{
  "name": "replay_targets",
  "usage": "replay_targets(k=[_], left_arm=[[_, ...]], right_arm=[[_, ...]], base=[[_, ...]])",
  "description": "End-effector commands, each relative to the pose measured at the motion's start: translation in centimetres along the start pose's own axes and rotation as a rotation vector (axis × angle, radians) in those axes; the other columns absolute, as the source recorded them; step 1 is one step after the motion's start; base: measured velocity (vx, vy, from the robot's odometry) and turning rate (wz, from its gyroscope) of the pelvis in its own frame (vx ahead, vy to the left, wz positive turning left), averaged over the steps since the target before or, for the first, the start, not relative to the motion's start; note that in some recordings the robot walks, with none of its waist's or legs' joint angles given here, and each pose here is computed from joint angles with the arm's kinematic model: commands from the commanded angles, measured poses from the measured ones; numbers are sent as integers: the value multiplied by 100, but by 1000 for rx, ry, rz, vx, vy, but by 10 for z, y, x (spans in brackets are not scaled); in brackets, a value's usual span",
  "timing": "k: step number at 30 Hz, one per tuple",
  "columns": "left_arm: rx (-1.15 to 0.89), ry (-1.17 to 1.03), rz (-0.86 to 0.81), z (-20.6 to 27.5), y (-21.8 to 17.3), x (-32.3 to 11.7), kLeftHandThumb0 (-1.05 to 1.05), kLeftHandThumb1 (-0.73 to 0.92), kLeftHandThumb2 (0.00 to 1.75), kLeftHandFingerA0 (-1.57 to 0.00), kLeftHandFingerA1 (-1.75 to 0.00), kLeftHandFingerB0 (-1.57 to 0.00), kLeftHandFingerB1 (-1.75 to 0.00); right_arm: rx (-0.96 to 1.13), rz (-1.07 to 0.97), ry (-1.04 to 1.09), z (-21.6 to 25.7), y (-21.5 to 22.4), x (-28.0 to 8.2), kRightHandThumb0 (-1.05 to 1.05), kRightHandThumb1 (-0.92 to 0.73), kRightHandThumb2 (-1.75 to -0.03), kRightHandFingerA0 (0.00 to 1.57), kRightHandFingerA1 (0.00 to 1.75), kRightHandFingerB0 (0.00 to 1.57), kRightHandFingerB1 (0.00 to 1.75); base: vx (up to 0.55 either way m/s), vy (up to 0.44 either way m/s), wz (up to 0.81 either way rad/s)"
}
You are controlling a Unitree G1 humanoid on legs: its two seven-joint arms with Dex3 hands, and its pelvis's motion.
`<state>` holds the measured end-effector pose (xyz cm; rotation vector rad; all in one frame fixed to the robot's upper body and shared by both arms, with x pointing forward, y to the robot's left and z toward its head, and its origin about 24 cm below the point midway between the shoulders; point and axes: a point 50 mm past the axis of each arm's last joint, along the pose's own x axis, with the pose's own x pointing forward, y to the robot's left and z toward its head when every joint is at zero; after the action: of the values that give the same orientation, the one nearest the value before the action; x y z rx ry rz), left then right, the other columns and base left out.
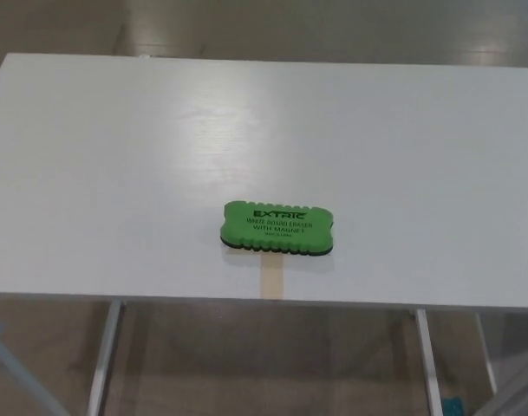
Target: Use the left hand to press on the green eraser and wipe the desk from center to the left and then back to center.
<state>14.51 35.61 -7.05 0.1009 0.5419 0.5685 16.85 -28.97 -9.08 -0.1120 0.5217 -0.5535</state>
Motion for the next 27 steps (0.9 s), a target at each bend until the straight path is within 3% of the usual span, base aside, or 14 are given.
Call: replay_targets(k=[1,5,6,9,10,15,16,17,18,19,20,21,26,27], left_arm=[[-40,-54,2,2,4,-1,-34,62,58,-44,-43,-36,-33],[-50,-63,-6,3,2,-2,-34,62,58,-44,-42,-35,-33],[-46,-75,-18,5,0,-2,-34,62,58,-44,-42,-35,-33],[-4,-140,-110,15,-12,-6,-34,61,58,-44,-42,-32,-33],[26,-186,-237,21,-16,-12,-30,42,87,-35,-57,-15,-46],[107,-261,-547,34,-34,-33,-31,42,88,-34,-57,-9,-45],[153,-275,-702,38,-43,-44,-32,42,88,-33,-57,-5,-45],[164,-277,-741,38,-46,-47,-32,42,88,-33,-57,-5,-45],[189,-276,-824,41,-50,-53,-47,51,70,-37,-47,-13,-38],[212,-276,-921,45,-56,-60,-48,51,70,-38,-47,-12,-38],[234,-273,-1033,49,-62,-69,-48,51,70,-38,-47,-12,-38],[260,-287,-1146,58,-69,-80,-32,43,89,-32,-57,-4,-46],[263,-308,-1325,74,-82,-103,-31,44,89,-33,-57,-9,-49],[263,-317,-1392,81,-87,-112,-32,44,89,-34,-57,-11,-50]], right_arm=[[53,-38,-54,0,-3,-4,-43,-59,-82,52,52,35,45],[49,-28,-61,0,-2,-4,-42,-59,-82,52,52,35,45],[53,-21,-63,1,-1,-4,-35,-69,-62,59,40,40,34],[68,-1,-78,2,6,-7,-35,-69,-62,58,40,40,34],[89,21,-101,2,13,-12,-33,-70,-62,60,41,40,34],[118,96,-140,2,26,-24,-34,-69,-61,60,42,40,34],[104,131,-154,0,31,-29,-42,-58,-83,50,52,35,47],[100,140,-157,0,33,-30,-42,-58,-83,50,52,35,47],[89,158,-168,-1,35,-33,-34,-69,-61,58,38,40,34],[73,176,-176,-3,36,-35,-42,-58,-83,50,52,34,47],[56,196,-183,-5,38,-37,-42,-58,-83,50,52,34,47],[17,207,-185,-8,39,-38,-36,-69,-60,58,38,39,34],[-27,212,-170,-15,39,-40,-36,-68,-61,58,39,39,35],[-40,211,-161,-18,40,-41,-44,-57,-85,50,53,33,48]], base=[[0,0,0],[0,0,0],[0,0,0],[0,0,0],[0,0,0],[0,0,0],[0,0,0],[0,0,0],[0,0,0],[0,0,0],[0,0,0],[0,0,0],[0,0,0],[0,0,0]])
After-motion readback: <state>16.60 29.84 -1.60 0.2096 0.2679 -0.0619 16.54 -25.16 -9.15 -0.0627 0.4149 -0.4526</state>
